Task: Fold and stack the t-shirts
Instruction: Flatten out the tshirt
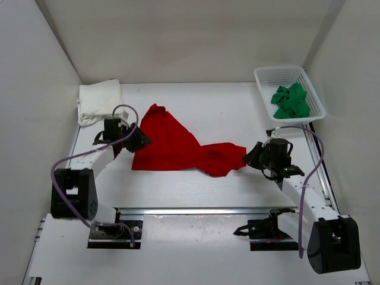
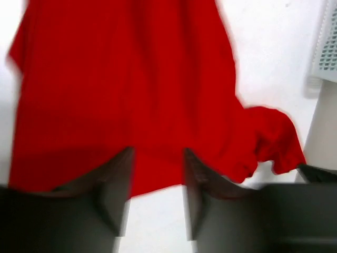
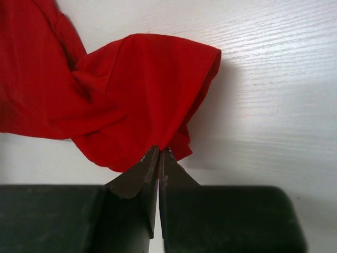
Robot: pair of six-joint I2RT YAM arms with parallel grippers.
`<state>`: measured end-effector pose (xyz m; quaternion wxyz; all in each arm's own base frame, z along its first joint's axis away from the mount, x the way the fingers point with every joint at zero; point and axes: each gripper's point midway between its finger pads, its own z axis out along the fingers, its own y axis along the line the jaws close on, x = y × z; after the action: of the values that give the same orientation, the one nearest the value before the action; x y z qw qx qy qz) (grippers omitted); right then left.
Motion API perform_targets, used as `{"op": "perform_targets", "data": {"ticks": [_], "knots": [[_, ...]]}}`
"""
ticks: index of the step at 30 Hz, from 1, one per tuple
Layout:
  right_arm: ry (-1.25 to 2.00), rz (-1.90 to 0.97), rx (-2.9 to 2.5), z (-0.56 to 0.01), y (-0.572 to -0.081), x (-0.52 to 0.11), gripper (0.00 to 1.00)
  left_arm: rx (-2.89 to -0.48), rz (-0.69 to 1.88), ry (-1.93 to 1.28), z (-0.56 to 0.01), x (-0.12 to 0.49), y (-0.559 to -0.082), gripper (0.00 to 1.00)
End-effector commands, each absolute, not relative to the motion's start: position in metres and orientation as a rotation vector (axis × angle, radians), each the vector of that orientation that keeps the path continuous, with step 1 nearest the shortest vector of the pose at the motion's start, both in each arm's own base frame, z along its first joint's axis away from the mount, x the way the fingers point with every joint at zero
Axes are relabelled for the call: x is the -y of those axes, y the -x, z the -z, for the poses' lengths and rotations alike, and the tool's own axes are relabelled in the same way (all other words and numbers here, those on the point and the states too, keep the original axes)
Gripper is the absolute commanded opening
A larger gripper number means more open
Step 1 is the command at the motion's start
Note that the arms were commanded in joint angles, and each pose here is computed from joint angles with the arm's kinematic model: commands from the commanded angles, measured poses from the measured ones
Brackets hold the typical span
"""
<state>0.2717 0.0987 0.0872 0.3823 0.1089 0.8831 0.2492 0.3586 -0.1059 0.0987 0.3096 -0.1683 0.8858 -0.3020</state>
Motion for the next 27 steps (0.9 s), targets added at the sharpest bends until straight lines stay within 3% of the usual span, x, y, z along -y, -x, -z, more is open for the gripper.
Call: {"op": "perform_targets", "data": {"ticks": [1, 2, 3, 7, 12, 14, 17, 21, 22, 26, 27], "knots": [[-0.246, -0.671, -2.114, -0.115, -0.284, -0.100, 0.00, -2.319, 0.767, 0.482, -0.094, 0.092, -0.325, 0.47], [-0.253, -0.673, -2.129, -0.108, -0.280, -0.100, 0.00, -2.329, 0.697, 0.497, -0.087, 0.082, -0.320, 0.33], [-0.249, -0.679, -2.110, -0.111, -0.279, -0.101, 0.00, -2.353, 0.605, 0.523, -0.078, 0.071, -0.308, 0.29], [-0.245, -0.679, -2.102, -0.106, -0.271, -0.105, 0.00, -2.406, 0.441, 0.625, -0.052, 0.042, -0.270, 0.26], [-0.212, -0.704, -2.094, -0.107, -0.266, -0.108, 0.00, -2.362, 0.425, 0.638, -0.049, 0.031, -0.253, 0.36], [-0.202, -0.694, -2.108, -0.105, -0.264, -0.110, 0.00, -2.305, 0.501, 0.626, -0.060, 0.034, -0.255, 0.32], [-0.216, -0.673, -2.118, -0.100, -0.263, -0.108, 0.00, -2.213, 0.595, 0.589, -0.084, 0.041, -0.262, 0.16], [-0.234, -0.626, -2.164, -0.094, -0.264, -0.108, 0.00, -2.074, 0.862, 0.415, -0.119, 0.080, -0.266, 0.23], [-0.222, -0.623, -2.145, -0.102, -0.268, -0.110, 0.00, -2.113, 0.853, 0.412, -0.112, 0.082, -0.264, 0.23], [-0.161, -0.536, -2.147, -0.118, -0.272, -0.115, 0.03, -2.203, 0.472, 0.356, -0.121, 0.077, -0.273, 0.00], [-0.150, -0.524, -2.141, -0.121, -0.274, -0.115, 0.01, -2.203, 0.427, 0.350, -0.126, 0.080, -0.272, 0.00]]}}
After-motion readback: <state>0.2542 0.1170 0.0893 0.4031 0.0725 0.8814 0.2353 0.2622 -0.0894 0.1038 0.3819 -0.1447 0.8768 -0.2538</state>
